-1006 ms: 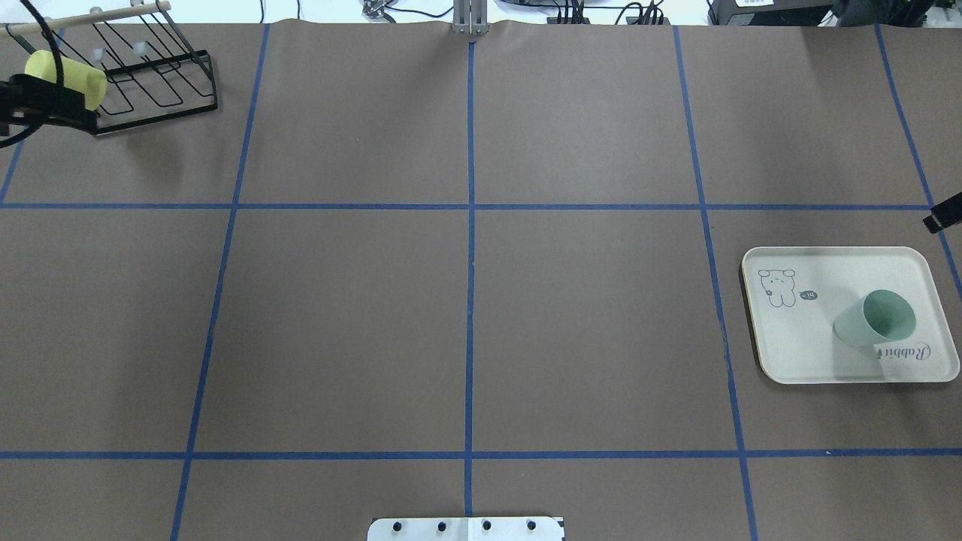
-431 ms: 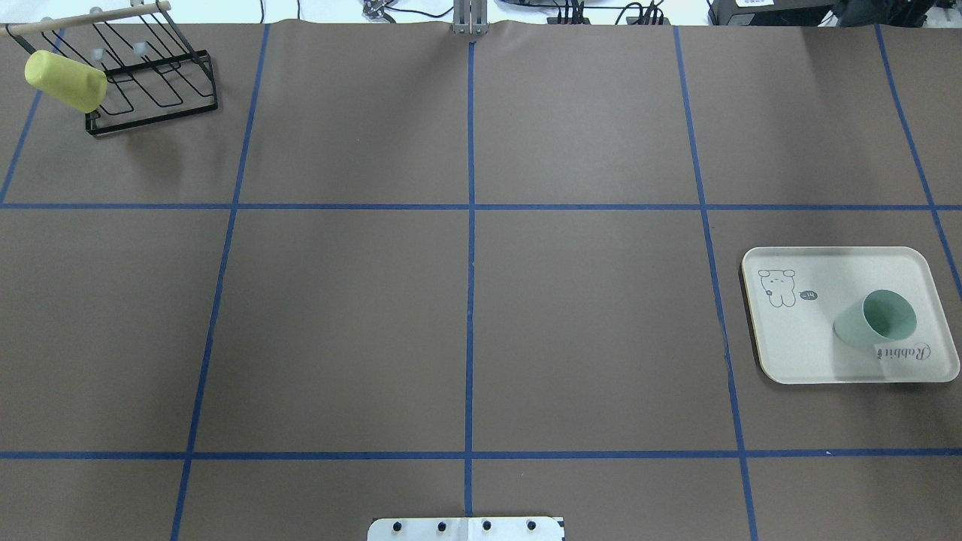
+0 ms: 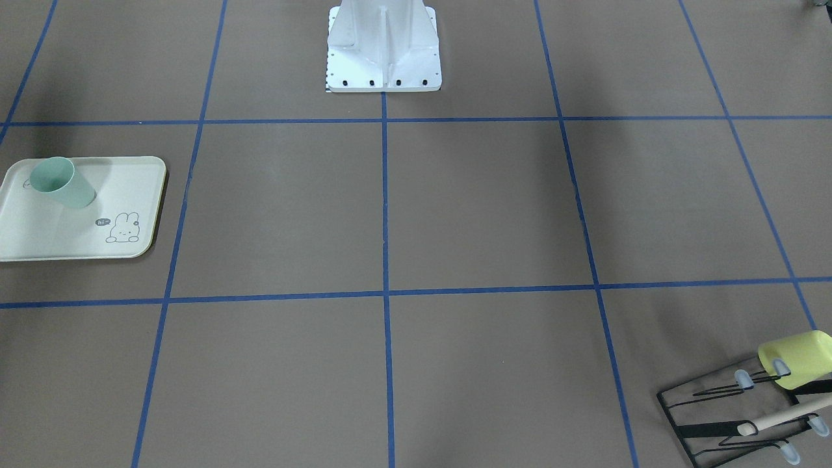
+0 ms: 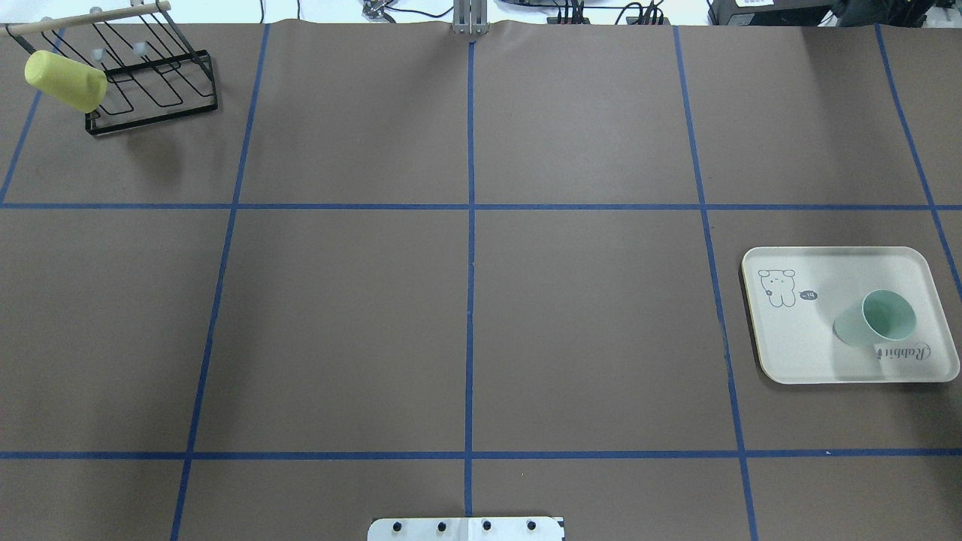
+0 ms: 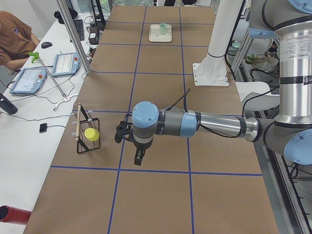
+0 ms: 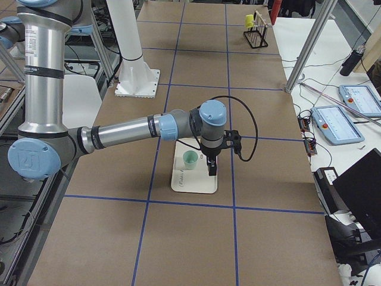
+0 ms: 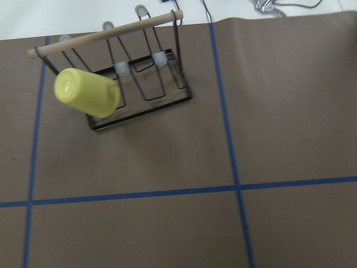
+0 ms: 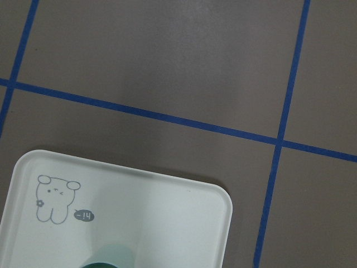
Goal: Left arm grabs green cup and hands to right arm on tray
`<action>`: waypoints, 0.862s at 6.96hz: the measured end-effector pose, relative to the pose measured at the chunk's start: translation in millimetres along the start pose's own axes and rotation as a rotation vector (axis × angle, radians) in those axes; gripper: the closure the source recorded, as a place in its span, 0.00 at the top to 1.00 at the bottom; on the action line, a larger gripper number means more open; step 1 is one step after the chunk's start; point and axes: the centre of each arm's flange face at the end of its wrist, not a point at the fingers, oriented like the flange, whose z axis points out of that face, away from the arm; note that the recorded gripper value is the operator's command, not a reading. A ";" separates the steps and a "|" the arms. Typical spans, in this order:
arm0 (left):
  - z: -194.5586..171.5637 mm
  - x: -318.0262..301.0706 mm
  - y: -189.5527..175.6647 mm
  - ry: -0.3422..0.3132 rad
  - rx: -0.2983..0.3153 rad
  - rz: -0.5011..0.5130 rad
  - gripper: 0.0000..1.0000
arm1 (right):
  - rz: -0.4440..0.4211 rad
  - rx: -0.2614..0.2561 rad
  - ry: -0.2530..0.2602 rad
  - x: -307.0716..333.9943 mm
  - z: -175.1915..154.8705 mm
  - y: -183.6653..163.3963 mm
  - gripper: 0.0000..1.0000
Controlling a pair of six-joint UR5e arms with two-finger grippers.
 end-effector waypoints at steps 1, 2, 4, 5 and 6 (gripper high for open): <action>2.1 -5.1 1.4 -0.003 -0.005 -0.053 1.00 | 0.003 -0.005 -0.021 20.9 1.3 11.1 1.00; 2.1 -2.8 -1.1 -0.006 -0.005 -0.115 1.00 | 0.013 -0.008 -0.030 33.4 2.2 18.0 1.00; 11.3 7.0 -7.4 -0.041 -0.023 -0.149 1.00 | 0.043 -0.018 -0.051 48.8 7.6 25.1 1.00; 14.2 9.6 -8.8 -0.052 -0.028 -0.147 1.00 | 0.052 -0.019 -0.061 52.6 8.8 26.5 1.00; 15.9 9.9 -9.1 -0.056 -0.032 -0.147 1.00 | 0.054 -0.015 -0.064 54.2 7.5 26.8 1.00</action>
